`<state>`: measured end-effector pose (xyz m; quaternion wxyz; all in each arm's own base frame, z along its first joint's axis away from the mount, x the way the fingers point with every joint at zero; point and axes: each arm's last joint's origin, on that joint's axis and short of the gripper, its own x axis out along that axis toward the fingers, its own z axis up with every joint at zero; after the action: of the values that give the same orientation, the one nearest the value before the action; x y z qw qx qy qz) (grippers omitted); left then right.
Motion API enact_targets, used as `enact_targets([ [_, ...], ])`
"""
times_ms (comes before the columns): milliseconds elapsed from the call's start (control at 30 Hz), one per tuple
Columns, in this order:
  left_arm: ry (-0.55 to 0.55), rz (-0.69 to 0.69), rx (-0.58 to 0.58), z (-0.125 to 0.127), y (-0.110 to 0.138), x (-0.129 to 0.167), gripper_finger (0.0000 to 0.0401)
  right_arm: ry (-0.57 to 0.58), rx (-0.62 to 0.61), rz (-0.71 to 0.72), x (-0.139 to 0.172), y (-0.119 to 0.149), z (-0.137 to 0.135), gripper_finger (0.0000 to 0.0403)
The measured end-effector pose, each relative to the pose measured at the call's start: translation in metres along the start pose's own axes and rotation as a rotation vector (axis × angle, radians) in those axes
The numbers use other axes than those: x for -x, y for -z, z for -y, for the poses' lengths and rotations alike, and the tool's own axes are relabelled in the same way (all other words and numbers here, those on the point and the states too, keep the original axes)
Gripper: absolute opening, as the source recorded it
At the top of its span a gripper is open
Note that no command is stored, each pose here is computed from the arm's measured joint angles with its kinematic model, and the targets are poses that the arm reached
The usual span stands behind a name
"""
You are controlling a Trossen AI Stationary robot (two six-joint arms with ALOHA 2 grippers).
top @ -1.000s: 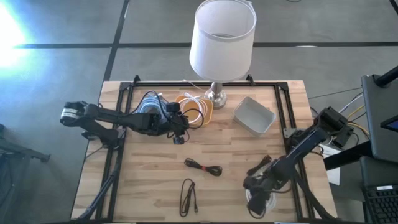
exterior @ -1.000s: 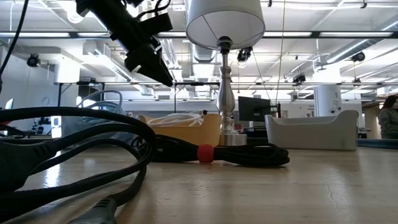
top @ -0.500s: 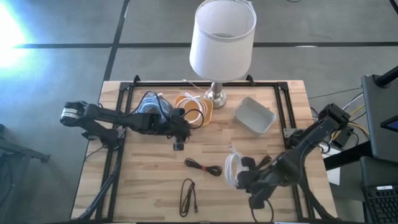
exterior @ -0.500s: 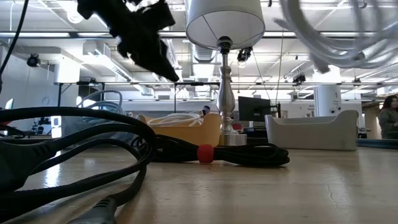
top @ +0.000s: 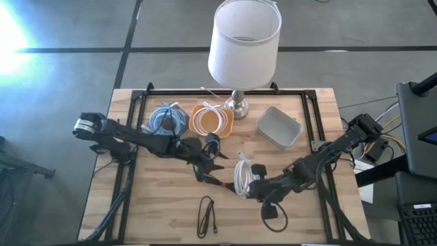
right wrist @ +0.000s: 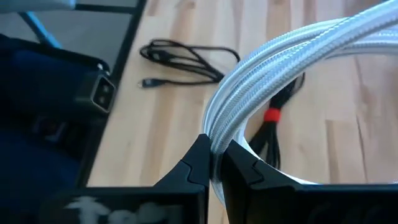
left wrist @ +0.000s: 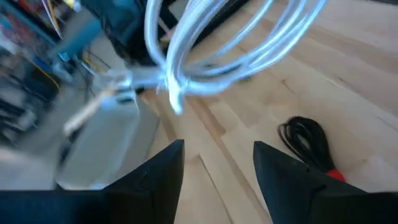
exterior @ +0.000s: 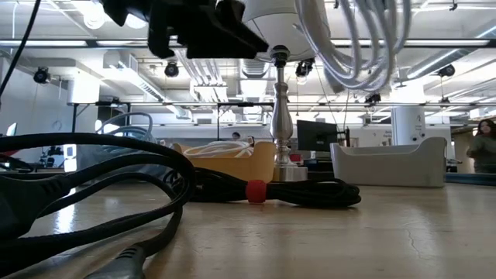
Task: Sort HDMI cables
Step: Put the white HDMI cable into the yellow bin
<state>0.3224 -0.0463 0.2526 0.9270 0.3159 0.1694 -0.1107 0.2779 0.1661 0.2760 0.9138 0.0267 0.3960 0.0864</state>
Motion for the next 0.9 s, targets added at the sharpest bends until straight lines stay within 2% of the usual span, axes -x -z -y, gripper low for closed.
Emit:
enact_targets([
  [200, -0.117, 0.061, -0.188, 0.005, -0.014, -0.005, 0.0217, 0.002, -0.038, 0.014, -0.003, -0.007, 0.012, 0.0013],
  [300, -0.141, 0.085, -0.253, 0.007, -0.019, -0.004, 0.022, 0.009, -0.052, 0.013, -0.004, -0.007, 0.017, 0.0013],
  [500, -0.17, 0.115, -0.268, 0.005, -0.022, -0.004, 0.022, 0.019, -0.07, 0.037, -0.009, -0.008, 0.026, 0.0013],
  [733, -0.195, 0.173, -0.3, 0.003, -0.026, -0.004, 0.0218, -0.103, -0.098, 0.094, -0.017, -0.01, 0.032, 0.0013],
  [900, -0.151, 0.221, -0.315, 0.004, -0.027, -0.005, 0.0218, -0.16, -0.108, 0.114, -0.023, -0.007, 0.038, 0.0013],
])
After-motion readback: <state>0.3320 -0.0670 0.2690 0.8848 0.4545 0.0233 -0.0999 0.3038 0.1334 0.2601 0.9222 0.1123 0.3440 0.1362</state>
